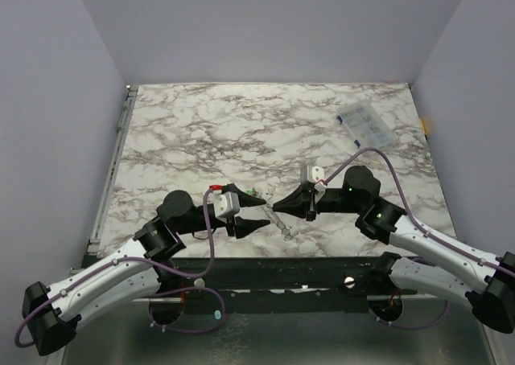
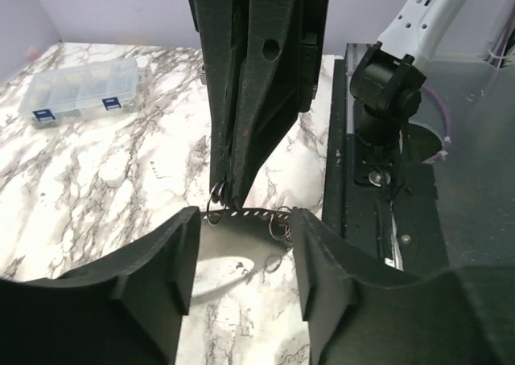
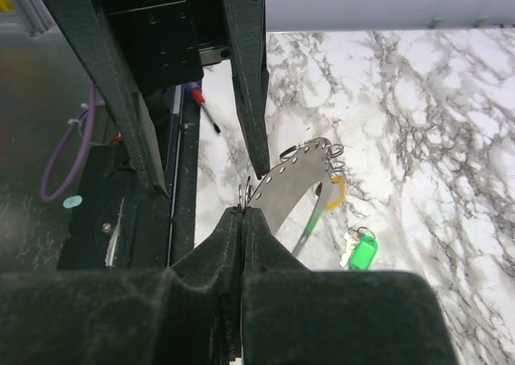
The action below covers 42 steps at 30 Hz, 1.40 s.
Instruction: Put the keys on the keyring
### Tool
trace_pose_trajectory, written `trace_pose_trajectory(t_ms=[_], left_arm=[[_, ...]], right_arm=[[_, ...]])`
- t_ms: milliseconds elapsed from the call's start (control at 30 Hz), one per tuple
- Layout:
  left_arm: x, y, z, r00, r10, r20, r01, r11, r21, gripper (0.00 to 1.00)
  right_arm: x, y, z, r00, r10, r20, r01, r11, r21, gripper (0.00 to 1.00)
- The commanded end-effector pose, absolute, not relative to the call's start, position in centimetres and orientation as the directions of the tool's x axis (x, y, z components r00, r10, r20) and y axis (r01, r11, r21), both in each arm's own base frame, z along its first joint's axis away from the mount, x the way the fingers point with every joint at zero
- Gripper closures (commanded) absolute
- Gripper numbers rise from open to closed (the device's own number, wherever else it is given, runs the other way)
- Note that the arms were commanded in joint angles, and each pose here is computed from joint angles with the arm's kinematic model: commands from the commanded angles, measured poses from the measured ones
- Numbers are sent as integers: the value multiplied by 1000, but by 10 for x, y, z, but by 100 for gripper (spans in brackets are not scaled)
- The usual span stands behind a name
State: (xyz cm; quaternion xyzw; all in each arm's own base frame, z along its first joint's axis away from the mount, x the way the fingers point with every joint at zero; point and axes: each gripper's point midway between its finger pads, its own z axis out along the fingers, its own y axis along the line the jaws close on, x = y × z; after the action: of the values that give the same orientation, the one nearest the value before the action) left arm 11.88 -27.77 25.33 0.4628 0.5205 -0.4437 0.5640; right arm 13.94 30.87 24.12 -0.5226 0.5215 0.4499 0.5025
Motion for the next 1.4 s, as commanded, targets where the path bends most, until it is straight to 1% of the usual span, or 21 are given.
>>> trace_pose_trajectory(t_ms=[0,100,200,433,667,833,1000,1367], left_arm=[[123,-274,275,100,-65,-993,972,219,83,44],[125,-269,281,113,-82,-990,965,247,90,43],[124,-266,285,129,-97,-987,963,249,101,45],[119,-266,288,141,-108,-984,967,226,114,51],[119,-264,289,146,-113,-983,967,226,118,51],[119,-266,287,143,-106,-984,969,215,118,52],[117,-268,284,135,-100,-986,974,195,113,58],[113,-272,282,121,-99,-988,981,163,104,62]], right_arm=[[147,307,262,102,-14,-995,-988,119,-103,99],[149,307,263,81,13,-997,-987,140,-79,99],[147,307,264,62,39,-997,-989,136,-56,99],[146,304,270,66,68,-996,-987,151,-55,99],[143,302,278,45,119,-992,-988,154,-26,99],[138,304,282,40,142,-989,-992,123,-22,99],[132,306,286,36,167,-985,-996,86,-22,99],[121,311,286,20,180,-983,-1000,0,-21,99]])
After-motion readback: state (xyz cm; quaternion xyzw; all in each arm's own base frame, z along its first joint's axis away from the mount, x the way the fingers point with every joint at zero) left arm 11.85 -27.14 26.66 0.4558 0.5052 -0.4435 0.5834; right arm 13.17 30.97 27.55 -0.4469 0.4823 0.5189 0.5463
